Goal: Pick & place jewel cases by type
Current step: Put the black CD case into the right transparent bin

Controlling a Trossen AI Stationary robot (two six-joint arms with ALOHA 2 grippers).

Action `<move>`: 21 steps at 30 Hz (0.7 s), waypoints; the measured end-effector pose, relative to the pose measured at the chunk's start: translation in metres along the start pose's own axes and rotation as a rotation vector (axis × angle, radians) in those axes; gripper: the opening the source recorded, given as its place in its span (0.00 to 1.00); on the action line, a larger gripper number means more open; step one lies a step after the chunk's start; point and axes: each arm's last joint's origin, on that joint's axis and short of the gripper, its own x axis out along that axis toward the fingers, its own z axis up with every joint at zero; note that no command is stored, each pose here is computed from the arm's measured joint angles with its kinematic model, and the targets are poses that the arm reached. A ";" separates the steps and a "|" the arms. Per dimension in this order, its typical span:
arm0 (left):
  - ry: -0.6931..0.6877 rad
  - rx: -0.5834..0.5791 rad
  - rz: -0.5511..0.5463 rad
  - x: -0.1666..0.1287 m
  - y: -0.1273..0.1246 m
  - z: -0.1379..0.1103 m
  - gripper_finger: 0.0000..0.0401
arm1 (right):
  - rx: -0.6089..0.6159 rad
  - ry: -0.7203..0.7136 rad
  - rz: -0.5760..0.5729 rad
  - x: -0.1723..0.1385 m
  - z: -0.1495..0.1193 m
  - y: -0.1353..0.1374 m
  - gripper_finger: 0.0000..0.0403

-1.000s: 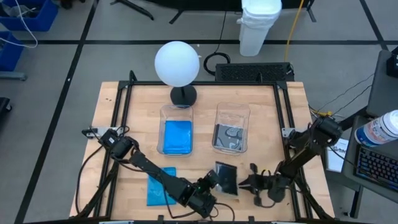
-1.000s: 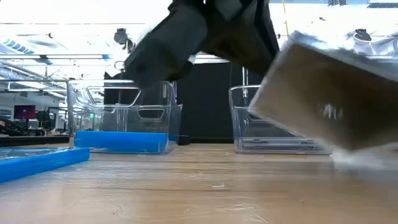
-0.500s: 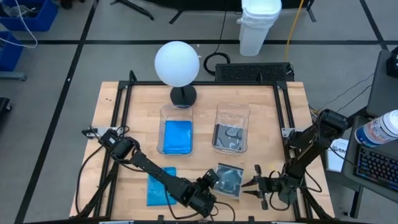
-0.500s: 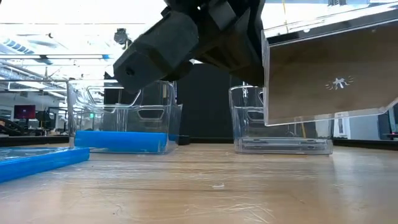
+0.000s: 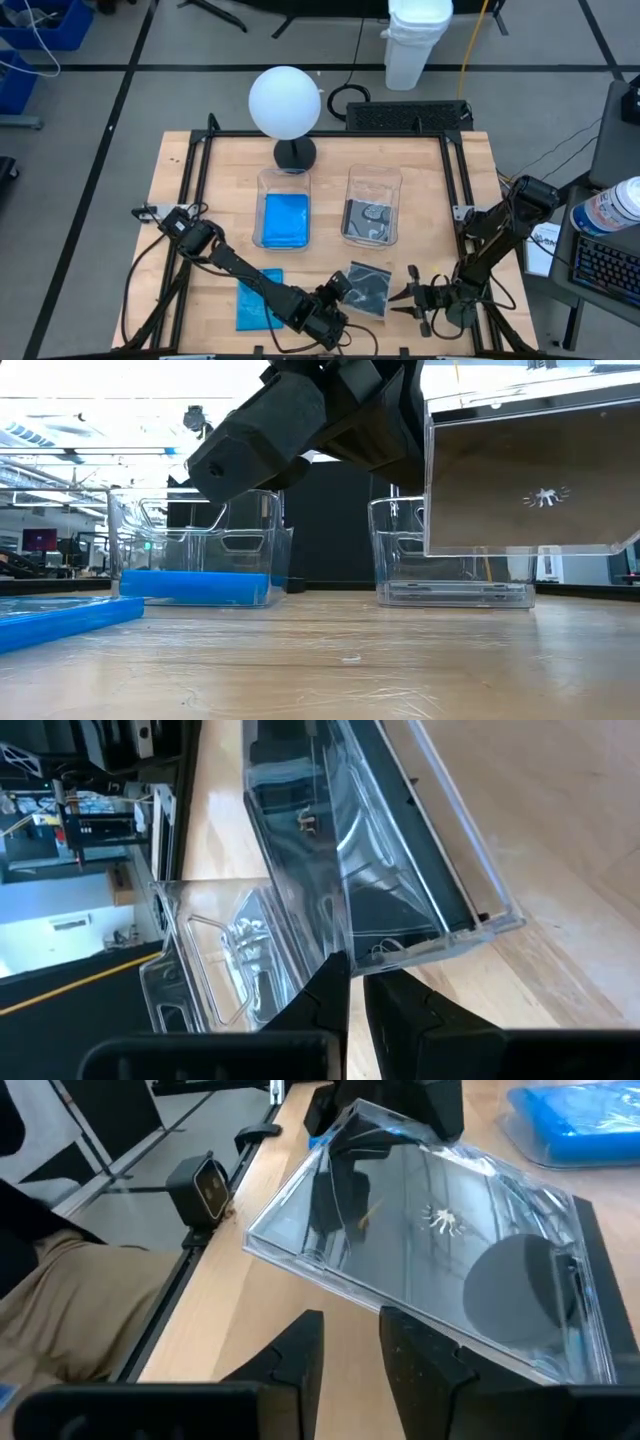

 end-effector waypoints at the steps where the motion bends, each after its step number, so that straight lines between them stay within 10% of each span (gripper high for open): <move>1: 0.000 -0.003 0.000 0.000 0.000 0.000 0.08 | -0.004 0.001 -0.001 0.000 0.000 0.000 0.24; 21: 0.039 -0.068 -0.019 0.000 -0.002 -0.005 0.08 | -0.118 -0.015 -0.055 0.000 -0.001 -0.003 0.60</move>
